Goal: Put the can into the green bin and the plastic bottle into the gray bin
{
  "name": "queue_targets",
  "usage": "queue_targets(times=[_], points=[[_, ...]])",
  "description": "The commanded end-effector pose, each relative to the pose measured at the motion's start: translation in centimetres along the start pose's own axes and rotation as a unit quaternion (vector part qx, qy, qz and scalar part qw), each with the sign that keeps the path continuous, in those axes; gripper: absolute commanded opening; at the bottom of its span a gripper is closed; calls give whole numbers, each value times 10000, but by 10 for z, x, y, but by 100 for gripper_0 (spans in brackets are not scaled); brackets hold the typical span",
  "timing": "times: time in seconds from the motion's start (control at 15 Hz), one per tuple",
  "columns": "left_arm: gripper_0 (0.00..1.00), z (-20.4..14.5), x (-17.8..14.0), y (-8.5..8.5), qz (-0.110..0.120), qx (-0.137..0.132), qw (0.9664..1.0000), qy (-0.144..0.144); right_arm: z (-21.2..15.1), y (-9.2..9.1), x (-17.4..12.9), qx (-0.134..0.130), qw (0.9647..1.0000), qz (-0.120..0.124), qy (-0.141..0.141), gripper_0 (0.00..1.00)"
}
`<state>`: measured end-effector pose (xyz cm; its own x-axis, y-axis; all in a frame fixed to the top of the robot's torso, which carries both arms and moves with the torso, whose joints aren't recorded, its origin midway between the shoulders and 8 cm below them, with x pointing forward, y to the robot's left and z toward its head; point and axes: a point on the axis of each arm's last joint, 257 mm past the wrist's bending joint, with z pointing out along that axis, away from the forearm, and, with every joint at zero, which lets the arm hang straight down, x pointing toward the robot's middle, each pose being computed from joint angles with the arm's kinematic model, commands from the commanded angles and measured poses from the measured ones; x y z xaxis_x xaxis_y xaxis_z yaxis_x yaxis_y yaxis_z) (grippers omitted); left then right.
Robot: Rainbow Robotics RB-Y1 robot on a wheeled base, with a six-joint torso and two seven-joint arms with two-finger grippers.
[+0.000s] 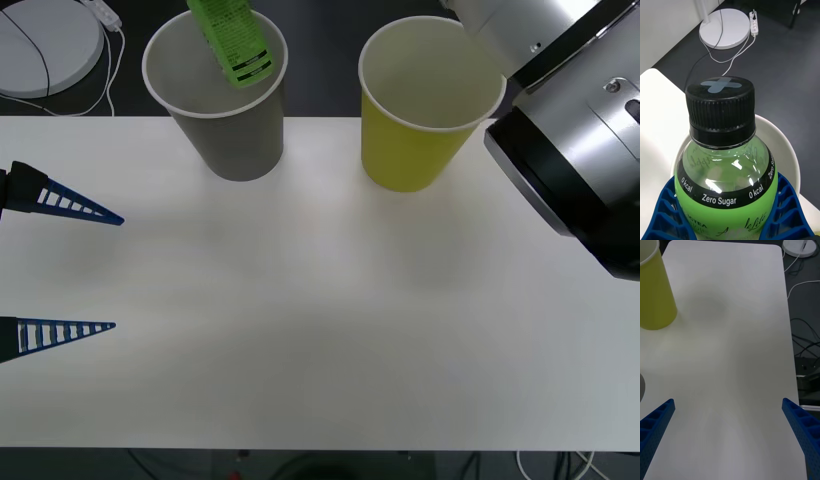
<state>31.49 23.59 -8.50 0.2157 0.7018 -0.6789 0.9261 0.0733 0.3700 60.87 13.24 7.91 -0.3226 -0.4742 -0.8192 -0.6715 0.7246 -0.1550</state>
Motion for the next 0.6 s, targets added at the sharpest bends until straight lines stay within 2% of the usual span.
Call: queue_targets(times=[0.07,0.53,0.6], points=[[100,0,0,0,0,0,10000,0,5,3,0,29,10000,-1,17,0],[100,0,0,0,0,0,10000,0,7,5,-4,9,10000,16,-76,0],[100,0,0,0,0,0,10000,0,7,5,-4,9,10000,16,-84,47]])
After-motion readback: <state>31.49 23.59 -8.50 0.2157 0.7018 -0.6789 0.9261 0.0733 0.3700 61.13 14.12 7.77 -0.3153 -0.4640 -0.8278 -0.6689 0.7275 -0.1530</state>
